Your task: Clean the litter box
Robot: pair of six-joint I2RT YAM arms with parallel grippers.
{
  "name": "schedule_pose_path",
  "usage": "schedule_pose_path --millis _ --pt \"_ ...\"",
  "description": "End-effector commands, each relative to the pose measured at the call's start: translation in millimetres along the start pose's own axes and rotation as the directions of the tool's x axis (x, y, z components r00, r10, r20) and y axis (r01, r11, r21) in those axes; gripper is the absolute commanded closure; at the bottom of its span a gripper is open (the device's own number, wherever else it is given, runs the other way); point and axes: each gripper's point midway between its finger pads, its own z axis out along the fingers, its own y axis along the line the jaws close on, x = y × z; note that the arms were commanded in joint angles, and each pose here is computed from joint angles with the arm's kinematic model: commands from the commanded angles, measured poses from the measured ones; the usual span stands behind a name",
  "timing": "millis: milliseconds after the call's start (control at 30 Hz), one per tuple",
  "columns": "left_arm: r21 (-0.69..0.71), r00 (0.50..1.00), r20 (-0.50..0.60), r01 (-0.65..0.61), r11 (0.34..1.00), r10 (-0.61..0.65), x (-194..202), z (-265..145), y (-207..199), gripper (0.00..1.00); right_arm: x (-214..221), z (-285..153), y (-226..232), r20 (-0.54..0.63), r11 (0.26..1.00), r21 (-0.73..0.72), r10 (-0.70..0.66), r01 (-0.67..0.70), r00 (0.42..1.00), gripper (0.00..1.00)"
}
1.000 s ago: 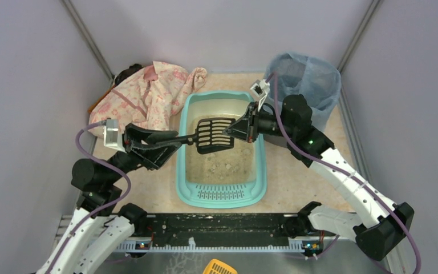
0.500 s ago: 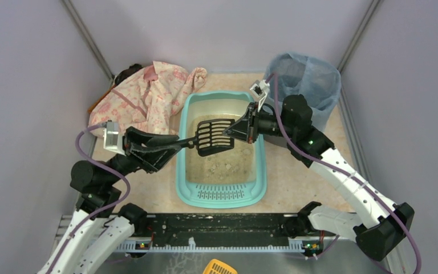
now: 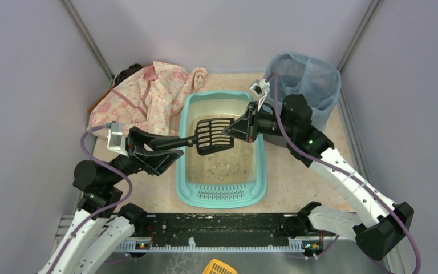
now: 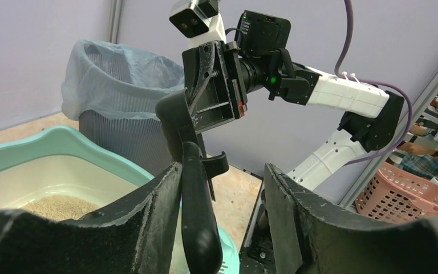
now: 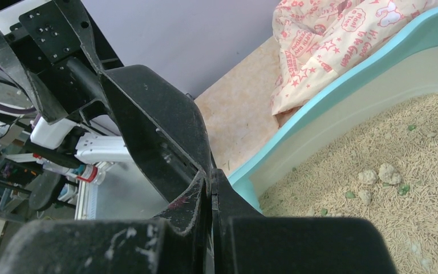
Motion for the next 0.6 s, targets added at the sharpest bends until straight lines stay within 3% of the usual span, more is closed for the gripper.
schedule_pose_path --millis 0,200,467,567 --pt "0.029 1.000 -0.004 -0.009 1.000 0.009 1.2 -3.1 -6.6 0.40 -34.3 -1.9 18.1 0.097 0.996 -0.029 -0.083 0.087 0.992 1.00" --pt "0.024 1.000 0.001 -0.012 1.000 0.012 -0.1 -2.7 -5.7 0.56 -33.0 -1.9 16.9 0.095 0.996 -0.025 -0.081 0.084 0.992 1.00" --pt "0.023 1.000 0.009 -0.022 0.999 0.022 -4.8 -1.1 -6.5 1.00 -30.0 -2.3 16.9 0.089 0.996 -0.031 -0.078 0.081 0.993 1.00" --pt "0.017 1.000 0.016 -0.023 1.000 0.022 -6.3 -1.7 -6.2 1.00 -29.6 -2.4 16.9 0.088 0.996 -0.030 -0.077 0.080 0.993 1.00"
